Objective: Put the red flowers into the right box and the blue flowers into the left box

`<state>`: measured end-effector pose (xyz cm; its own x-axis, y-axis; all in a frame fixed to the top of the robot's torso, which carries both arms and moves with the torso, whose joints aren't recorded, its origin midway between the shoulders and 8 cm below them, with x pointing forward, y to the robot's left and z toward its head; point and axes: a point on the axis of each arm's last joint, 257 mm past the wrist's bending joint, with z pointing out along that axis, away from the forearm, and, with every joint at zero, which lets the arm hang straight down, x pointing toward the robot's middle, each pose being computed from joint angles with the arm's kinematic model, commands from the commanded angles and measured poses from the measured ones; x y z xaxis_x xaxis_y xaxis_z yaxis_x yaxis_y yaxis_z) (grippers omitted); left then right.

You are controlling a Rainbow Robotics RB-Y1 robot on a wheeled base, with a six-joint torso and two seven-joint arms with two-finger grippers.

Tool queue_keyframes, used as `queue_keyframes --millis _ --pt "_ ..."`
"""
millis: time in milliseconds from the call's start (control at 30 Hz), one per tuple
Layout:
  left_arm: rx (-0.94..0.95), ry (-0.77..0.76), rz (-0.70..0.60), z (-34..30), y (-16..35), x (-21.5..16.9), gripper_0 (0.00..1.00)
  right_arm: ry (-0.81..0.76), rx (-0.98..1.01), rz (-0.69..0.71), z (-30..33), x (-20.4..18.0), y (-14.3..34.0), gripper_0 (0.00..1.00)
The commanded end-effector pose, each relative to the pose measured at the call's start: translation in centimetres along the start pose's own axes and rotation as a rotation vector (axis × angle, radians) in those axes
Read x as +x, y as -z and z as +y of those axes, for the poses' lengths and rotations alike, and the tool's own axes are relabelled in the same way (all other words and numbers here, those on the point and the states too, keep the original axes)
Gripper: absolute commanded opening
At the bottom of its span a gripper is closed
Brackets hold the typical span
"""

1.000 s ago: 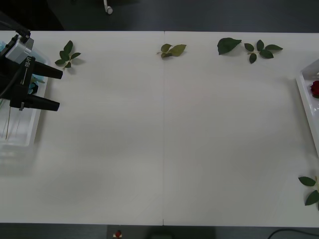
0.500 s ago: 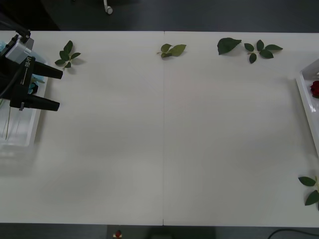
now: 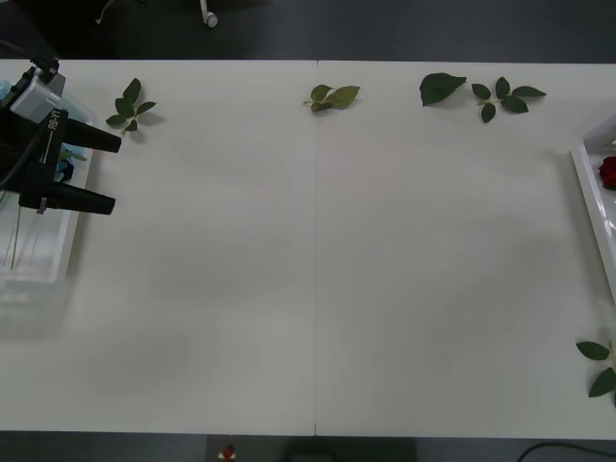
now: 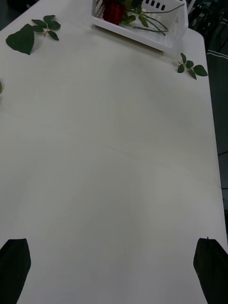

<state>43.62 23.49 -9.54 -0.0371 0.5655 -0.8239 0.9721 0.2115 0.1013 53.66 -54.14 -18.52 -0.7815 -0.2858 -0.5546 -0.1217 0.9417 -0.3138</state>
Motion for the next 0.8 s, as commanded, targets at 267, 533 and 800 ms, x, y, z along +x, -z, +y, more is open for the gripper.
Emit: queue_keyframes --millis 267,533,800 --pt "-0.044 -0.015 0.019 1.0 2.0 -1.4 1.0 0.133 -0.355 -0.146 12.5 -5.6 6.6 0.91" --pt "-0.044 -0.015 0.019 1.0 2.0 -1.4 1.0 0.183 -0.755 -0.211 23.5 -11.3 10.2 0.91" --pt "-0.044 -0.015 0.019 1.0 2.0 -1.4 1.0 0.438 -1.011 -0.392 30.4 -14.9 14.2 0.91"
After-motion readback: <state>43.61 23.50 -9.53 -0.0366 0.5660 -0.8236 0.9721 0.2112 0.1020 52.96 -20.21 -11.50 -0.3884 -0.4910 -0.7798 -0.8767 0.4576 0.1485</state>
